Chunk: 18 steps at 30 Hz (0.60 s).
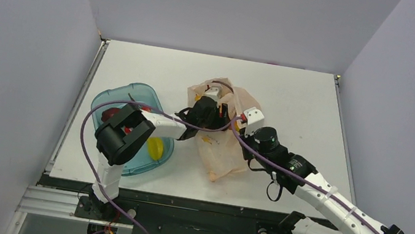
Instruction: Take the fake fruits out of the plastic bag
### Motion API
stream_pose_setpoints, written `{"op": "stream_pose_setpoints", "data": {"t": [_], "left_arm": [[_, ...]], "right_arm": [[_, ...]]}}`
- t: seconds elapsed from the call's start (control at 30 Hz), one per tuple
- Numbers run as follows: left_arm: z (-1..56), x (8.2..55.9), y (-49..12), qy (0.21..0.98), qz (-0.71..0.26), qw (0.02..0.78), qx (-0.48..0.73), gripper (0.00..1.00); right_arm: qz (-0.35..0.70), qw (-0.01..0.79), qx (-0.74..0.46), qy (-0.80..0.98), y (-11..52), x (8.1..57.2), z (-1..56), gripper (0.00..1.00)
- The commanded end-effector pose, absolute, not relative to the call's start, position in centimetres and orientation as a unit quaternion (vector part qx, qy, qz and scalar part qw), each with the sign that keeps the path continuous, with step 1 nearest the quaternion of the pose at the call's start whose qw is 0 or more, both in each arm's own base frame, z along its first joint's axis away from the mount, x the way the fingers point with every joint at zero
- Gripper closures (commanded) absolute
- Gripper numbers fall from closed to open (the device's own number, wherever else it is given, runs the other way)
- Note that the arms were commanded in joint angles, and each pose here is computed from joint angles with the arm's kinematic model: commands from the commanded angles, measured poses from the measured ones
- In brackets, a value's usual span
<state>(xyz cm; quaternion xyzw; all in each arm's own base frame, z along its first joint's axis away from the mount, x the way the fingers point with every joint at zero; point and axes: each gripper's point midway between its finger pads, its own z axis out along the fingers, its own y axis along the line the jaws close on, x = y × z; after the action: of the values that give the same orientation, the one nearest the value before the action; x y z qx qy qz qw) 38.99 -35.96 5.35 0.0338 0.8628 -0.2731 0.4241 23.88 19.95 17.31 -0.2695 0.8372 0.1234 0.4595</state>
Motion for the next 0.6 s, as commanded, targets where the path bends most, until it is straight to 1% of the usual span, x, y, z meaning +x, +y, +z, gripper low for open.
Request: {"op": "stream_pose_setpoints", "data": {"t": [0.0, 0.07, 0.1, 0.13, 0.17, 0.2, 0.23, 0.27, 0.3, 0.33, 0.37, 0.4, 0.43, 0.47, 0.5, 0.53, 0.57], "left_arm": [[12.2, 38.5, -37.0, 0.831, -0.345, 0.436, 0.038, 0.63], [13.3, 37.5, -37.1, 0.826, -0.374, 0.42, 0.04, 0.77], [14.3, 36.9, -37.1, 0.82, -0.392, 0.414, 0.044, 0.8], [14.3, 36.3, -37.0, 0.821, -0.403, 0.403, 0.04, 0.86], [15.2, 35.7, -37.1, 0.815, -0.427, 0.39, 0.041, 0.88], [15.3, 35.3, -36.9, 0.814, -0.436, 0.382, 0.04, 0.93], [15.9, 34.5, -36.8, 0.811, -0.46, 0.36, 0.035, 0.95], [16.4, 34.6, -36.5, 0.805, -0.476, 0.354, 0.029, 0.99], [16.9, 33.4, -36.9, 0.8, -0.507, 0.32, 0.028, 1.0], [17.8, 33.4, -36.8, 0.788, -0.528, 0.316, 0.027, 1.0], [17.9, 32.0, -37.1, 0.783, -0.558, 0.275, 0.027, 1.0], [18.8, 31.8, -37.2, 0.769, -0.578, 0.271, 0.032, 1.0], [18.9, 30.5, -37.5, 0.765, -0.6, 0.233, 0.035, 1.0], [19.6, 30.0, -37.7, 0.751, -0.618, 0.228, 0.046, 1.0], [19.6, 28.7, -37.8, 0.747, -0.635, 0.193, 0.046, 1.0], [21.0, 28.2, -38.1, 0.724, -0.658, 0.2, 0.062, 1.0], [21.2, 27.0, -38.0, 0.716, -0.673, 0.175, 0.06, 1.0]], "right_arm": [[0.093, 0.504, -0.211, 0.832, 18.6, 25.6, 18.5, 1.0], [0.079, 0.513, -0.188, 0.834, 18.0, 26.1, 18.3, 1.0], [0.071, 0.518, -0.173, 0.835, 17.6, 26.4, 18.3, 1.0], [0.07, 0.522, -0.165, 0.834, 17.6, 26.6, 18.3, 1.0], [0.064, 0.527, -0.149, 0.834, 17.3, 26.9, 18.2, 1.0], [0.064, 0.532, -0.139, 0.833, 17.2, 27.2, 18.3, 1.0], [0.058, 0.539, -0.119, 0.832, 17.0, 27.6, 18.4, 1.0], [0.056, 0.54, -0.106, 0.833, 16.9, 27.7, 18.2, 1.0], [0.047, 0.548, -0.089, 0.83, 16.5, 28.1, 18.4, 1.0], [0.046, 0.549, -0.078, 0.831, 16.4, 28.3, 18.2, 1.0], [0.037, 0.556, -0.063, 0.828, 16.0, 28.6, 18.5, 1.0], [0.028, 0.56, -0.048, 0.827, 15.6, 28.9, 18.5, 1.0], [0.025, 0.564, -0.038, 0.825, 15.4, 29.1, 18.6, 1.0], [0.015, 0.568, -0.026, 0.823, 15.1, 29.5, 18.7, 1.0], [0.011, 0.57, -0.02, 0.821, 15.0, 29.7, 18.9, 1.0], [0.0, 0.572, -0.013, 0.82, 14.9, 30.0, 18.9, 1.0], [-0.004, 0.573, -0.01, 0.819, 14.9, 30.3, 19.0, 1.0]]}}
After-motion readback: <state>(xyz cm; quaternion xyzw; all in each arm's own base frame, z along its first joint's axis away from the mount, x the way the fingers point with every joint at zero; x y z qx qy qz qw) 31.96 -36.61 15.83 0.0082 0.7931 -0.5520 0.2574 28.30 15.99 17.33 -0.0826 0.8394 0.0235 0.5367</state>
